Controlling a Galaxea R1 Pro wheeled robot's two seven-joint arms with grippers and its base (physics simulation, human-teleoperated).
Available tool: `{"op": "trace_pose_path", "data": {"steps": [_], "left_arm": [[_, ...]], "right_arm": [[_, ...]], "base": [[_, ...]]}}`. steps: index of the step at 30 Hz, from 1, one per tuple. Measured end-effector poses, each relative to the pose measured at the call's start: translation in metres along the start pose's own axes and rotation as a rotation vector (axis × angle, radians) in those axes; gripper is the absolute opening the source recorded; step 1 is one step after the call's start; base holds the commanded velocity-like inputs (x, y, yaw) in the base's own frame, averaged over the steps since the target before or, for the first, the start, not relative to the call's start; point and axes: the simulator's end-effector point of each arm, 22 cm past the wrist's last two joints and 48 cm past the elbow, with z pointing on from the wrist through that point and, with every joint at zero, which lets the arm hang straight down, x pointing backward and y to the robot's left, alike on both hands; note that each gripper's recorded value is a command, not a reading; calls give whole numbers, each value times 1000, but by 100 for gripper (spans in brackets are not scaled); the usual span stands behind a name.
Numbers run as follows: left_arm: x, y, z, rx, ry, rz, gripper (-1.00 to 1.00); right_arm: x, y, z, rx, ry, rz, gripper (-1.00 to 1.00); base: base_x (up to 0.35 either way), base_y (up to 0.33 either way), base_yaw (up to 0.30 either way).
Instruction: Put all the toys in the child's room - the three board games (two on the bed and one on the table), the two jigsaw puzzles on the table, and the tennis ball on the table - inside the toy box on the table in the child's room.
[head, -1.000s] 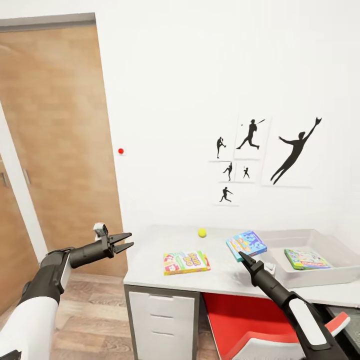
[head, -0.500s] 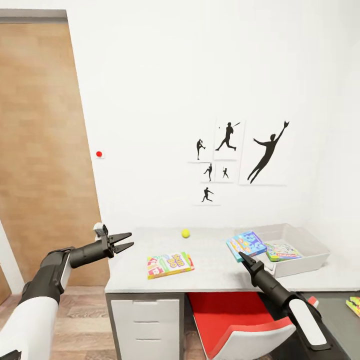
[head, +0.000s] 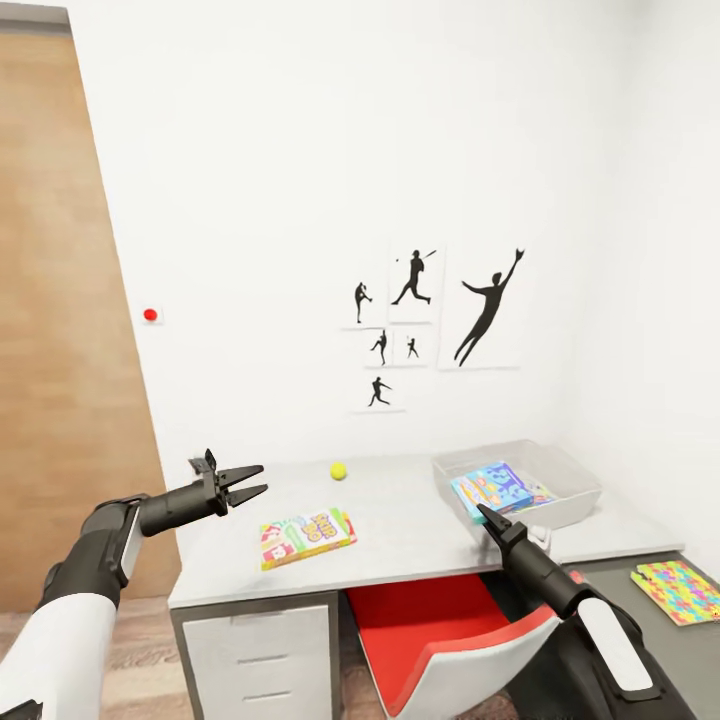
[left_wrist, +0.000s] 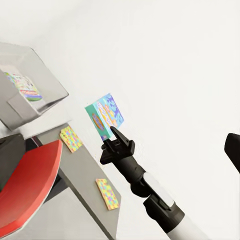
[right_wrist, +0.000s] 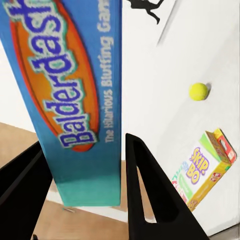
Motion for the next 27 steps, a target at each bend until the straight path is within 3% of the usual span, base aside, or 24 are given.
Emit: {"op": "trace_pose_path", "data": {"steps": [9, 27], "left_arm": [[-1, -4, 0, 3, -1, 7, 100], [2, 6, 0, -5, 2, -11, 100]], "right_arm": [[-3, 7, 0, -13, -7, -4, -100], [-1, -6, 0, 8, -2, 11, -100]], "base": [[0, 0, -183], [0, 0, -14]]}}
